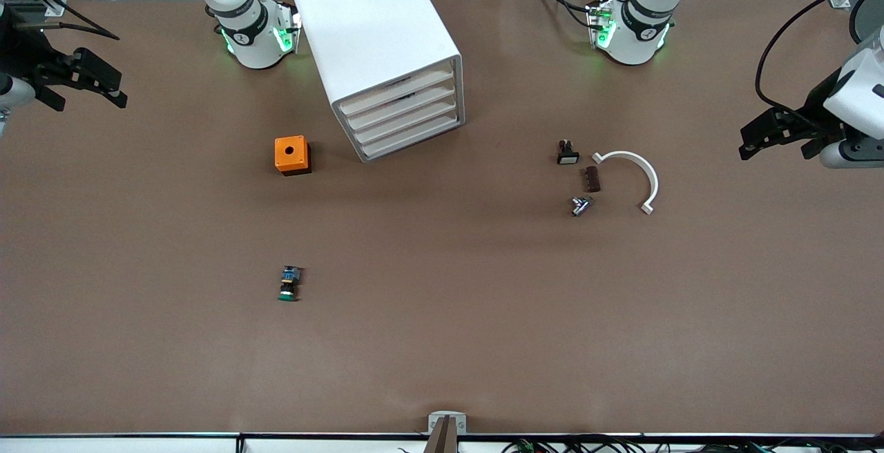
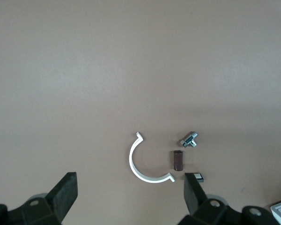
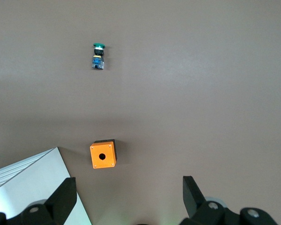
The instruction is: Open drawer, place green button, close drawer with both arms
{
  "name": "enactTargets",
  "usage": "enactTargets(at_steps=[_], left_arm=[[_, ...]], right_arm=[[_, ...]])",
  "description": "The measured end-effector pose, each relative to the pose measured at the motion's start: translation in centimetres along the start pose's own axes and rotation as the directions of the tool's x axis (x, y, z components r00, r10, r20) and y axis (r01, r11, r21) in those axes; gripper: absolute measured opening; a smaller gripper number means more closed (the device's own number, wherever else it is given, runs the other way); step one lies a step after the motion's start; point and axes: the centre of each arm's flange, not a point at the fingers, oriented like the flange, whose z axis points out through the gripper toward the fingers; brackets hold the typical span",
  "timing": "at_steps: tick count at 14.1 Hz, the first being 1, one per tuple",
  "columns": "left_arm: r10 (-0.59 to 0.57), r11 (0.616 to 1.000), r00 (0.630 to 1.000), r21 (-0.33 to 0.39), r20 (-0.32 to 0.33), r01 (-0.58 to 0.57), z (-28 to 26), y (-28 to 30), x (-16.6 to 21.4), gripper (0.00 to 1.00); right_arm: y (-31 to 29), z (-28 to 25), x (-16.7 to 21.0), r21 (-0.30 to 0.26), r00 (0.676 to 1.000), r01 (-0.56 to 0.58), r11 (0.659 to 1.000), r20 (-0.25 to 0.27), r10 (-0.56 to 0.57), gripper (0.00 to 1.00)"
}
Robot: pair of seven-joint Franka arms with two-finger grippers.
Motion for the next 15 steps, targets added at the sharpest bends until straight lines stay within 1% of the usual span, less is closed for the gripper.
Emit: enactTargets(at_steps=[3,6,7,9,10,12,15], left_arm=[[-0.005,1.0,0.998,-0.002,0.059,0.005,3.5,-0.3,1.5,1.0],[-0.004,1.0,0.991,-0.004,0.137,0.004,8.1,-0.3,3.0,1.0],[-0.001,1.0,0.986,-0.006,0.165,0.001,9.8,-0.2,3.5,1.0],[0.015,1.0,0.975,-0.009,0.223,-0.013,13.4,0.8,4.2,1.0],[0.02,1.0,0.969,-0.009,0.247,-0.018,14.9,1.5,4.4,1.0],[0.004,1.0,0.957,0.004,0.289,-0.005,17.5,4.0,4.6,1.0],[-0.063,0.998,0.94,0.048,0.336,0.05,20.8,8.8,4.2,1.0]], right_arm=[[0.0,0.0,-0.2,0.0,1.0,-0.001,1.0,0.01,0.001,1.0],[0.2,0.4,0.0,-0.007,1.0,-0.004,1.0,0.021,0.004,1.0],[0.3,0.9,0.5,-0.009,1.0,-0.005,1.0,0.024,0.005,1.0],[0.4,2.4,2.2,-0.021,1.0,-0.005,1.0,0.013,0.005,1.0],[0.5,3.5,3.0,-0.022,1.0,-0.005,1.0,0.018,0.006,1.0],[0.8,6.6,5.0,-0.024,0.998,-0.01,1.0,0.056,0.011,1.0],[2.0,12.1,8.0,-0.027,0.993,-0.03,0.999,0.111,0.032,1.0]])
